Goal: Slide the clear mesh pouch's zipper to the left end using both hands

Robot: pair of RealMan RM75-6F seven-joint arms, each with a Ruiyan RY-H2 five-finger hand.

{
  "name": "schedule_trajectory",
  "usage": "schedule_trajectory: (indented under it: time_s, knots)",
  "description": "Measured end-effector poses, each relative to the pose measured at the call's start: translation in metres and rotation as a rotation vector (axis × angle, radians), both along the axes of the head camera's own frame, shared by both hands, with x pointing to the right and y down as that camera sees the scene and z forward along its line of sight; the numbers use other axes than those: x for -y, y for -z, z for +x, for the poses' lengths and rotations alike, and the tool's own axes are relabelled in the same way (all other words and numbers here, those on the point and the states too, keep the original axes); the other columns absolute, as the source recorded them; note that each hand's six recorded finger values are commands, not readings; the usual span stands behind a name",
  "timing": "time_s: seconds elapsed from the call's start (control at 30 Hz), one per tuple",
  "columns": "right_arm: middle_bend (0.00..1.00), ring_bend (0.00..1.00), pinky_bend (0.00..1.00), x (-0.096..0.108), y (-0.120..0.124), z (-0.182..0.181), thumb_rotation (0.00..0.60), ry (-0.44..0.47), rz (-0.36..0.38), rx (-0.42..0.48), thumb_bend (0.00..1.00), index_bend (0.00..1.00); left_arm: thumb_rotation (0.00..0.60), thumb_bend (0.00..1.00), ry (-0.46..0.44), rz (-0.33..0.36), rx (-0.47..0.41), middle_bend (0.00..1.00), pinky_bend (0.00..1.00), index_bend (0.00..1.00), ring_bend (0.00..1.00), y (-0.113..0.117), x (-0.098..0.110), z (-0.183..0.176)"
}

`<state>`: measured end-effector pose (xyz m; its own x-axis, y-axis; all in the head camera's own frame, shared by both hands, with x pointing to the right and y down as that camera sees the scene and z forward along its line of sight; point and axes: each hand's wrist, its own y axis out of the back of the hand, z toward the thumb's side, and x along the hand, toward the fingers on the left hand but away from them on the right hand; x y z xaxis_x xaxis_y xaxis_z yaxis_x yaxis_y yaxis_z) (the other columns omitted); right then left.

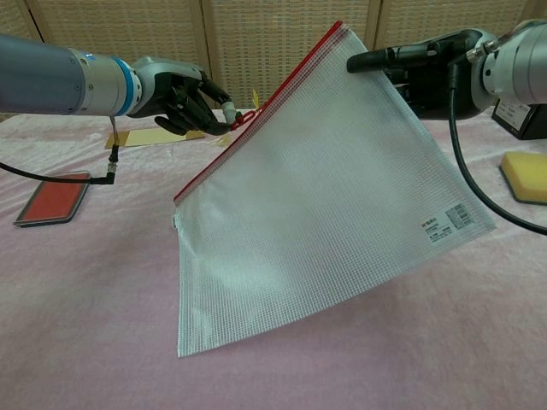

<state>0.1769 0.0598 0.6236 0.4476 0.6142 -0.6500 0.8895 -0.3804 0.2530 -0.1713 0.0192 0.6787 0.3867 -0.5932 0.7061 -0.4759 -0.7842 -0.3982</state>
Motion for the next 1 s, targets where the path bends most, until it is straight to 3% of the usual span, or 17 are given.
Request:
schedule_trajectory:
  time_s: [0.77, 1.0]
  knots:
    - [0.9, 0.86, 1.0, 0.029, 0.022, 0.054, 0.6, -0.157, 0.069, -0.043, 0.93, 0.8, 0.6, 0.53, 0.095, 0.033, 0.207, 0.93, 1.0, 0.85, 0.94, -0.009, 0.028, -0.113]
    - [0.9, 0.86, 1.0, 0.03, 0.024, 0.061, 0.6, -0.172, 0.071, -0.049, 0.93, 0.8, 0.6, 0.53, 0.114, 0.016, 0.223, 0.93, 1.0, 0.85, 0.94, -0.01, 0.029, -0.127]
